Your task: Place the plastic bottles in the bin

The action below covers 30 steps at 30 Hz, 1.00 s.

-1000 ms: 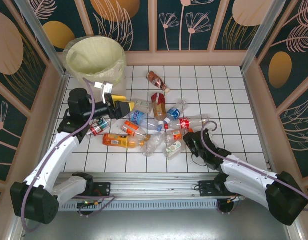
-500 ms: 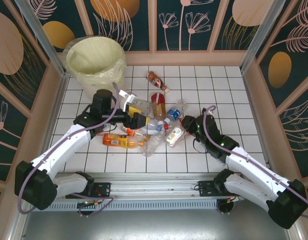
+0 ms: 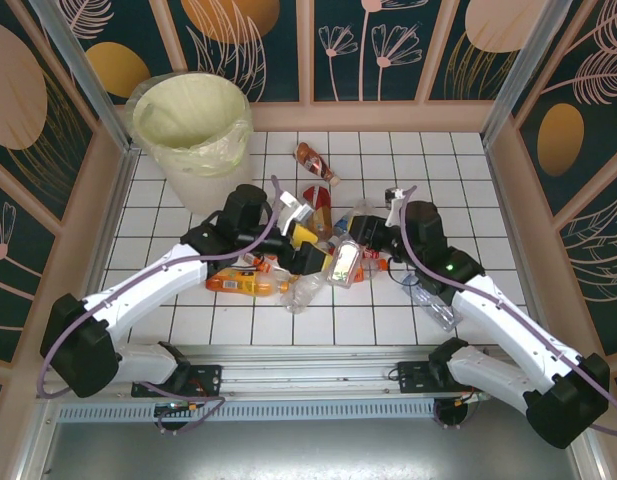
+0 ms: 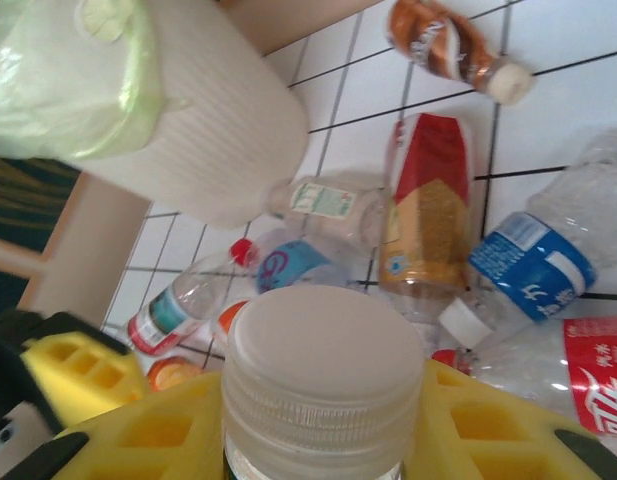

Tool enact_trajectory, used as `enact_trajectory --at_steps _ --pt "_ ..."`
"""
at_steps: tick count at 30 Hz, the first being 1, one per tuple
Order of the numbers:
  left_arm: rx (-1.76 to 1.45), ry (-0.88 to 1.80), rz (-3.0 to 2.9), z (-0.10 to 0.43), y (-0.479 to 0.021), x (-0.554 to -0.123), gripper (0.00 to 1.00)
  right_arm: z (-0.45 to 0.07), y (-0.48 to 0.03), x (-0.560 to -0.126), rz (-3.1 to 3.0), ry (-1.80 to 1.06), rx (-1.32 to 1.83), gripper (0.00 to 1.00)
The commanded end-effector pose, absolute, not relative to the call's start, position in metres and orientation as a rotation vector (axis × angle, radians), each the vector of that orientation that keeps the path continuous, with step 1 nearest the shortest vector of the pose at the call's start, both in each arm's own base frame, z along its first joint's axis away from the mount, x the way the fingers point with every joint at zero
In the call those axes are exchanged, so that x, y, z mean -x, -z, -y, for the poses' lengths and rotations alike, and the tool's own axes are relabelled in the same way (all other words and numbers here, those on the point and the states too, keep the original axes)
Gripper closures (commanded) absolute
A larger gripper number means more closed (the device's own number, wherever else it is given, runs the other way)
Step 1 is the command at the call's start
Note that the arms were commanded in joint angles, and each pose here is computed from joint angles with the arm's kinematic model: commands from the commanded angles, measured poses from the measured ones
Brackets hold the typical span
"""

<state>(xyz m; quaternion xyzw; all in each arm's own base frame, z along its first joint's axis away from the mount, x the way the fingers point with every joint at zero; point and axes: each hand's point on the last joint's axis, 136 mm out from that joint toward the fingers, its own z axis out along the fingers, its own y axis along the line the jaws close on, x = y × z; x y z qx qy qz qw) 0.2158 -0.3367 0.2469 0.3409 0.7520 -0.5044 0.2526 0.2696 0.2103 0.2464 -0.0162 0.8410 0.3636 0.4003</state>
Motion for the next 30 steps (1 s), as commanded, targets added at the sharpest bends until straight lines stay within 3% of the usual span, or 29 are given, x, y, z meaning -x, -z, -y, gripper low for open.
enact_trajectory --at_steps 1,20,30 --pt "-0.932 1.464 -1.959 0.349 -0.266 -0.218 0.02 -0.224 -0.290 -0.267 -1.991 -1.041 0.192 0.63" --pt "-0.934 1.610 -1.947 0.358 -0.257 -0.203 0.12 -0.231 -0.349 -0.256 -1.783 -1.315 0.299 0.64" --pt "-0.893 1.619 -1.906 0.361 -0.267 -0.210 0.33 -0.231 -0.342 -0.259 -1.798 -1.318 0.281 0.64"
